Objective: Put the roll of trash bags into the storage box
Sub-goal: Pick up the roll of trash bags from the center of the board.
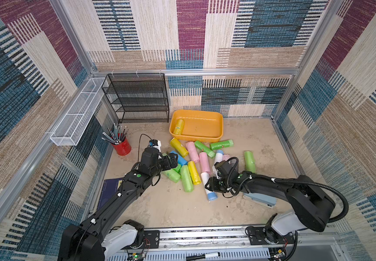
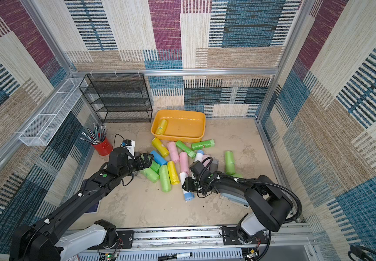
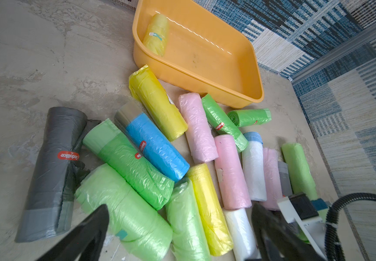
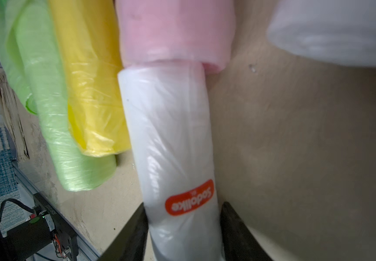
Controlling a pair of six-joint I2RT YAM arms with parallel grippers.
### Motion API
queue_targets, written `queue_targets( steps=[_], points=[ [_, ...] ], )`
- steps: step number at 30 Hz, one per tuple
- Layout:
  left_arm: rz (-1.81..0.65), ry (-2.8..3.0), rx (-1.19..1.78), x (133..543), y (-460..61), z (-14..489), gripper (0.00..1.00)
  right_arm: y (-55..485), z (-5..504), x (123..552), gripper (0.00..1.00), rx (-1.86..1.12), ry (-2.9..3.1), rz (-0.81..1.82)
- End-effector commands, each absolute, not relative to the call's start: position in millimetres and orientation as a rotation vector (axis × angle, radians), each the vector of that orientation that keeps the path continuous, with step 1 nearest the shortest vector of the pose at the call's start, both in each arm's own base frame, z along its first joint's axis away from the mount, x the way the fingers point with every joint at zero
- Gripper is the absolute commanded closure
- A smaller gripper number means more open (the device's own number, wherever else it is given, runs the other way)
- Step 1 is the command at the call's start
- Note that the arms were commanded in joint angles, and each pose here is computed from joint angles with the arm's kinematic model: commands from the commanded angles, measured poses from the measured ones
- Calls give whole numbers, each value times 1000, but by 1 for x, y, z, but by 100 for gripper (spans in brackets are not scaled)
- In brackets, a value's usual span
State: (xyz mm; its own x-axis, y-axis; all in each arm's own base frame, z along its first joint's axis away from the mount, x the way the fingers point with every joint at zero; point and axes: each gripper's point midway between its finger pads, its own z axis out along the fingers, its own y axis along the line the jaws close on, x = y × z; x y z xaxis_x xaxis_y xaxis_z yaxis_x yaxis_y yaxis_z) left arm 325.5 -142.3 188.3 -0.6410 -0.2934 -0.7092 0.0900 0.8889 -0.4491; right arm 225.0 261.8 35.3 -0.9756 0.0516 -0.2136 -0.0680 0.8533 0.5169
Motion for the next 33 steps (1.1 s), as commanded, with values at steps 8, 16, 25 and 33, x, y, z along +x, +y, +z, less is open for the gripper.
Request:
queue_targets(
  steps=[8,16,25,33],
  points=[
    [-586,2177,-131,328,-145,190,2,268,34,228,52,-22,2798,800],
    [-592,2191,-160,328,-144,189,0,270,34,228,59,4,2789,833],
    [-559,2233,-144,327,-143,182,3,273,39,231,64,46,2755,873],
    [-588,2230,-115,327,-149,183,5,273,51,232,65,88,2696,933]
  ],
)
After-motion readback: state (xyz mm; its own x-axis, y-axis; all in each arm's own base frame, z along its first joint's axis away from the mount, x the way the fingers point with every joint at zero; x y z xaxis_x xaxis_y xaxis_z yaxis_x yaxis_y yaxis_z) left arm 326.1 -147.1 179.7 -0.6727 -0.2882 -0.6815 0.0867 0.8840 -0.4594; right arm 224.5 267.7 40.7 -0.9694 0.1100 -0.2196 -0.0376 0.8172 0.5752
